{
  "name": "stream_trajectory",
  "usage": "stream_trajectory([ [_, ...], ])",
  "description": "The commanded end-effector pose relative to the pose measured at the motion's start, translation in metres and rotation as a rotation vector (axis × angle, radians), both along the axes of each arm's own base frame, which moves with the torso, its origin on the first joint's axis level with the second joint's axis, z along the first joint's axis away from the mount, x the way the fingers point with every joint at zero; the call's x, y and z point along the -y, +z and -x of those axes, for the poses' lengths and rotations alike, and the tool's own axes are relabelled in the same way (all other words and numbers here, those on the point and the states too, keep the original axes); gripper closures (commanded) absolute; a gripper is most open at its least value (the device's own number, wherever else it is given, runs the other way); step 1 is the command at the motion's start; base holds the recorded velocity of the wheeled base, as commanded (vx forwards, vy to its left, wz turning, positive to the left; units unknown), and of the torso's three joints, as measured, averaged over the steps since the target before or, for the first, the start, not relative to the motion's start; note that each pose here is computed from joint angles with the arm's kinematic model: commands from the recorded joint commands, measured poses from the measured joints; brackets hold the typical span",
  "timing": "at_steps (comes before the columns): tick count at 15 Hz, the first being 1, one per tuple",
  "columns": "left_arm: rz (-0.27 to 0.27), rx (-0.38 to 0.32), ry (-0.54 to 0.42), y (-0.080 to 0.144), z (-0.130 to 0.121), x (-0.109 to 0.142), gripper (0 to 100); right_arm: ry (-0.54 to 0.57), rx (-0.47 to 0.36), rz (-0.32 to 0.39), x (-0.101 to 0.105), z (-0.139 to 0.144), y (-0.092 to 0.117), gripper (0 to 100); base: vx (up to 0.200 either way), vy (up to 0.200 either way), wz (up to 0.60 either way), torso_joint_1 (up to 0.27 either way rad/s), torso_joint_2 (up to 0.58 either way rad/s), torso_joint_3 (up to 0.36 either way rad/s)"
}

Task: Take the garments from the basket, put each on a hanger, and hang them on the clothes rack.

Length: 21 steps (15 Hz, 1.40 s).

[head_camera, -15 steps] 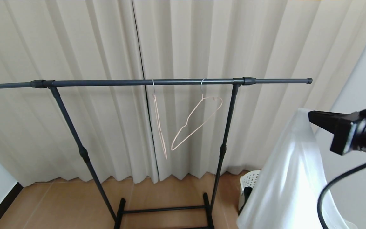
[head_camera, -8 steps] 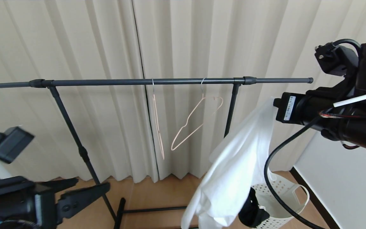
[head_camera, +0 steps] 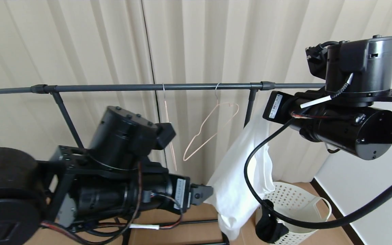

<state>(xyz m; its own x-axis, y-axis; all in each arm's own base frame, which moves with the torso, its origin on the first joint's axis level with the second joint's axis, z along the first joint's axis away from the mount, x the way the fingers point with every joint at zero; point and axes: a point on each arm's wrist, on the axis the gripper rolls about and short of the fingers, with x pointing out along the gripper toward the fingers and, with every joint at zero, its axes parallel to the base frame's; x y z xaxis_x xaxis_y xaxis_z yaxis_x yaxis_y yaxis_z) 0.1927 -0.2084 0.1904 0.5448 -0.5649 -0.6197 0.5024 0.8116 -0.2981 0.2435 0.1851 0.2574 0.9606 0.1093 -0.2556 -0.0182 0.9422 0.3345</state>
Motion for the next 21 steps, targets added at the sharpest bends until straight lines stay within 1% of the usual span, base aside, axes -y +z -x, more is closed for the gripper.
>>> stream_trajectory([
  [1,-0.035,-0.053,-0.047,-0.023,-0.009,0.048,0,0.000,0.002,-0.014,-0.006,-0.003,0.000,100,0.000,0.000,0.00,0.000,0.00,0.000],
  [2,-0.029,-0.062,-0.061,-0.027,-0.008,0.065,0,-0.007,0.010,-0.043,-0.007,-0.002,0.004,100,0.000,0.000,0.00,0.000,0.00,0.000],
  [4,-0.024,-0.055,-0.074,-0.029,-0.007,0.082,0,-0.009,0.018,-0.052,-0.008,-0.001,0.006,100,0.000,0.000,0.00,0.000,0.00,0.000],
  [5,-0.024,-0.048,-0.063,-0.031,-0.008,0.092,0,-0.008,0.019,-0.053,-0.008,0.000,0.007,100,0.000,0.000,0.00,0.000,0.00,0.000],
  [7,-0.008,-0.029,-0.013,-0.031,-0.014,0.107,0,0.005,0.022,-0.056,-0.011,0.005,0.008,100,0.000,0.000,0.00,0.000,0.00,0.000],
  [9,0.016,-0.035,0.026,-0.034,-0.022,0.117,0,0.008,0.023,-0.052,-0.014,0.008,0.008,100,0.000,0.000,0.00,0.000,0.00,0.000],
  [11,0.018,-0.036,0.082,-0.040,-0.031,0.123,0,0.007,0.026,-0.051,-0.017,0.010,0.008,100,0.000,0.000,0.00,0.000,0.00,0.000],
  [12,-0.006,-0.023,0.122,-0.047,-0.037,0.124,0,0.010,0.026,-0.050,-0.018,0.011,0.008,100,0.000,0.000,0.00,0.000,0.00,0.000],
  [13,-0.006,-0.023,0.122,-0.047,-0.037,0.124,0,0.010,0.026,-0.050,-0.018,0.011,0.008,100,0.000,0.000,0.00,0.000,0.00,0.000],
  [14,-0.046,0.002,0.183,-0.059,-0.045,0.128,0,0.021,0.032,-0.055,-0.018,0.016,0.011,100,0.000,0.000,0.00,0.000,0.00,0.000],
  [15,-0.058,0.005,0.214,-0.065,-0.048,0.129,0,0.021,0.034,-0.058,-0.017,0.017,0.011,100,0.000,0.000,0.00,0.000,0.00,0.000],
  [17,-0.063,0.004,0.237,-0.067,-0.053,0.127,0,0.021,0.042,-0.065,-0.015,0.019,0.015,100,0.000,0.000,0.00,0.000,0.00,0.000],
  [18,-0.075,0.001,0.253,-0.072,-0.057,0.125,0,0.021,0.046,-0.069,-0.014,0.020,0.017,100,0.000,0.000,0.00,0.000,0.00,0.000],
  [21,-0.080,0.001,0.257,-0.074,-0.057,0.125,0,0.021,0.042,-0.065,-0.015,0.019,0.015,100,0.000,0.000,0.00,0.000,0.00,0.000],
])
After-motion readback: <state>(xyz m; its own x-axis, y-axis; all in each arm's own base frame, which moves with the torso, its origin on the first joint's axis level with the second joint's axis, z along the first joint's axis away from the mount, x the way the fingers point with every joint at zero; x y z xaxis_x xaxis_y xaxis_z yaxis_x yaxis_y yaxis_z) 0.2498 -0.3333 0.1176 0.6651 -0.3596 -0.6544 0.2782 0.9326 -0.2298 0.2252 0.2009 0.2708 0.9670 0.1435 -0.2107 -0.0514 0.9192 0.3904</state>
